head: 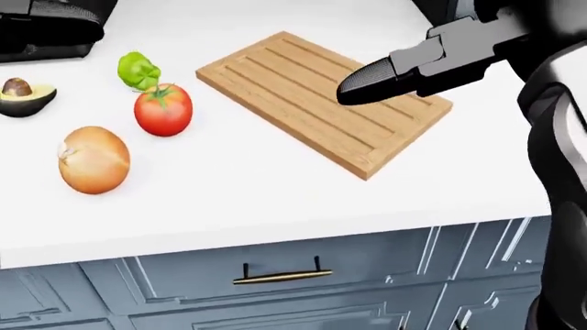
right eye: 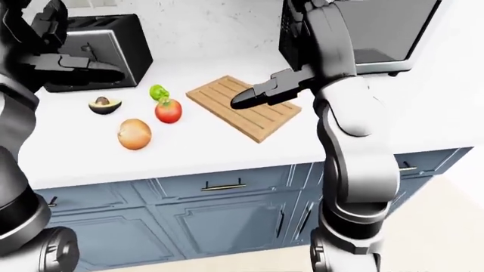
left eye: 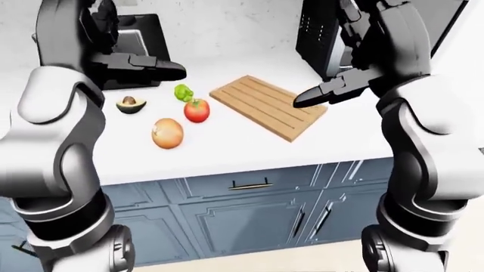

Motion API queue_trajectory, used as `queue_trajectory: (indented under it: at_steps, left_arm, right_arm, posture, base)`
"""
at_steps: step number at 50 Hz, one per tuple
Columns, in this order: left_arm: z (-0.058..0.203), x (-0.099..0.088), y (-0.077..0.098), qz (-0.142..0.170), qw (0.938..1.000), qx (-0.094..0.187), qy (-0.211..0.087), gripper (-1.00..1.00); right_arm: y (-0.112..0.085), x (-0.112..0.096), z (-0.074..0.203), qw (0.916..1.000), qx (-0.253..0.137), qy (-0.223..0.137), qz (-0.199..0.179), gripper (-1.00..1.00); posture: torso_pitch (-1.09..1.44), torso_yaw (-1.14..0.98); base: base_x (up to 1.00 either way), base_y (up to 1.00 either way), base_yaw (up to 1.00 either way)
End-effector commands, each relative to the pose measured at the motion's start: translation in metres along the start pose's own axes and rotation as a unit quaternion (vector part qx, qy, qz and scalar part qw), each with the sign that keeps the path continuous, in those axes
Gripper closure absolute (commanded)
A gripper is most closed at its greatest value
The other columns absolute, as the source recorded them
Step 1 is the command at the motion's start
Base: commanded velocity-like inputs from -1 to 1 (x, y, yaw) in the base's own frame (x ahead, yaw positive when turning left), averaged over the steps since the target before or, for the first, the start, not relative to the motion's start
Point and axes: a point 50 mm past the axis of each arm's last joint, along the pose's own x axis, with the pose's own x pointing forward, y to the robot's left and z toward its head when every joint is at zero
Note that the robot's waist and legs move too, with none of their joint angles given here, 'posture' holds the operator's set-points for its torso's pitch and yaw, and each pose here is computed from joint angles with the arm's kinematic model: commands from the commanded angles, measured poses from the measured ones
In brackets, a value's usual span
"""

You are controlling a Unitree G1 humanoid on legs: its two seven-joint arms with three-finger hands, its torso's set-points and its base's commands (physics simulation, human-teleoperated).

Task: Place the avocado, onion, tomato and bell pepper on the cutting board.

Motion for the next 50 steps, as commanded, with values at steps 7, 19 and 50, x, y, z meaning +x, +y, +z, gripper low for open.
queue_trajectory:
  at_steps: [7, 19, 50]
  left_arm:
    - [0.0188, -0.0005, -0.0027, -0.005, 0.9991, 0.006, -0.043, -1.0]
    - [0.019, -0.0044, 0.0001, -0.003, 0.9991, 0.013, -0.041, -1.0]
    - [0.0178, -0.0066, 0.0045, 0.003, 0.999, 0.022, -0.038, -1.0]
  right_arm:
    - [-0.0068, -0.0018, 0.0105, 0.9993, -0.01, -0.031, -0.019, -1.0]
    - [-0.0055, -0.0037, 0.0111, 0.9992, -0.021, -0.031, -0.013, -1.0]
    - [-0.0053, -0.0047, 0.0065, 0.9993, -0.023, -0.024, -0.019, -1.0]
  posture:
    - [0.0, 0.0]
    - [0.0, 0.0]
    - [0.0, 0.0]
  base:
    - [0.21, 0.0, 0.0]
    - [0.0, 0.0, 0.0]
    - [0.0, 0.0, 0.13]
